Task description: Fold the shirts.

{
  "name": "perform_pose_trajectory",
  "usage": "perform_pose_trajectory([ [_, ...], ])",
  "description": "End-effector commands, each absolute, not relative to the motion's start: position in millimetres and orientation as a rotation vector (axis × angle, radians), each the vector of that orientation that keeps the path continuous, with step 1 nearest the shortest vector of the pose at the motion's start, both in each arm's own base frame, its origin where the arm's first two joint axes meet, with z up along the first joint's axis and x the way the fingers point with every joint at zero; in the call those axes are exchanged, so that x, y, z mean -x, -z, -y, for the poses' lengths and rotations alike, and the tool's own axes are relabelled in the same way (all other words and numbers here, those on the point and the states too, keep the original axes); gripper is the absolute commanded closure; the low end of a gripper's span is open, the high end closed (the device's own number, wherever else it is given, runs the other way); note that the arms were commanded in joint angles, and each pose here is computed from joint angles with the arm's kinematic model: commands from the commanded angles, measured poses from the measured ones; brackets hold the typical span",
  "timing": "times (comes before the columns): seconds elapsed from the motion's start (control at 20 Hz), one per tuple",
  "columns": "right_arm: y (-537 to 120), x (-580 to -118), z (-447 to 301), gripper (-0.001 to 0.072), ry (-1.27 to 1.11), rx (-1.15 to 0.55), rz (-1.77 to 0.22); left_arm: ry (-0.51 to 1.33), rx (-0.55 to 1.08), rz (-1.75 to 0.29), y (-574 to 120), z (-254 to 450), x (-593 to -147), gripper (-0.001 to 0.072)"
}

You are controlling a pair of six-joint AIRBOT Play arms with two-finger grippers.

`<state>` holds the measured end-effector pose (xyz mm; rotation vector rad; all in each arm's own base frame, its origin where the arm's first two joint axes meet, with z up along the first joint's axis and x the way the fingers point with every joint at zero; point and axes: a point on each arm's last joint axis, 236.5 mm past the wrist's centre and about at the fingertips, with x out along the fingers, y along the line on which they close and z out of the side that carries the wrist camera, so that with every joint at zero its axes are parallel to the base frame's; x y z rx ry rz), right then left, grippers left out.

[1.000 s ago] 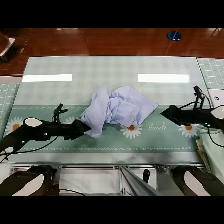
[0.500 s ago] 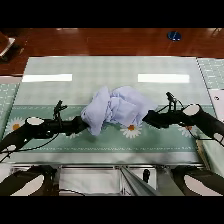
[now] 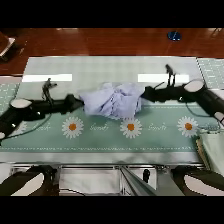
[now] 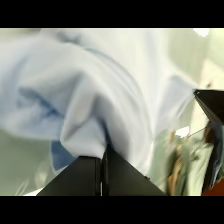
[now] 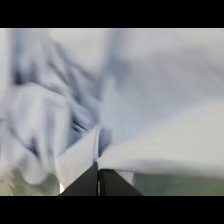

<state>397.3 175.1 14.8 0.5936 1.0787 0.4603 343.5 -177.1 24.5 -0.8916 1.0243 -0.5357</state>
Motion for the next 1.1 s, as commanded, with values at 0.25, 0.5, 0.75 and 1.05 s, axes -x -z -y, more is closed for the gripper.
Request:
perform_pose_trajectory([
  [0.25, -404, -404, -111, 0.0692, -0.399, -0.115, -0.267, 0.628, 0.618, -0.202, -379, 91, -375, 0.0692],
  [0.5, -525, -271, -68, 0.0692, -0.274, 0.011, 0.066, 0.438, 0.332, 0.067, -477, 57, -296, 0.0692],
  [0.75, -521, -184, -28, 0.0692, -0.135, 0.037, 0.053, 0.089, 0.098, 0.073, -472, 20, -235, 0.0692],
  [1.05, -417, -181, -23, 0.0691, -0.112, -0.036, -0.263, 0.063, 0.081, -0.18, -373, 17, -232, 0.0692],
])
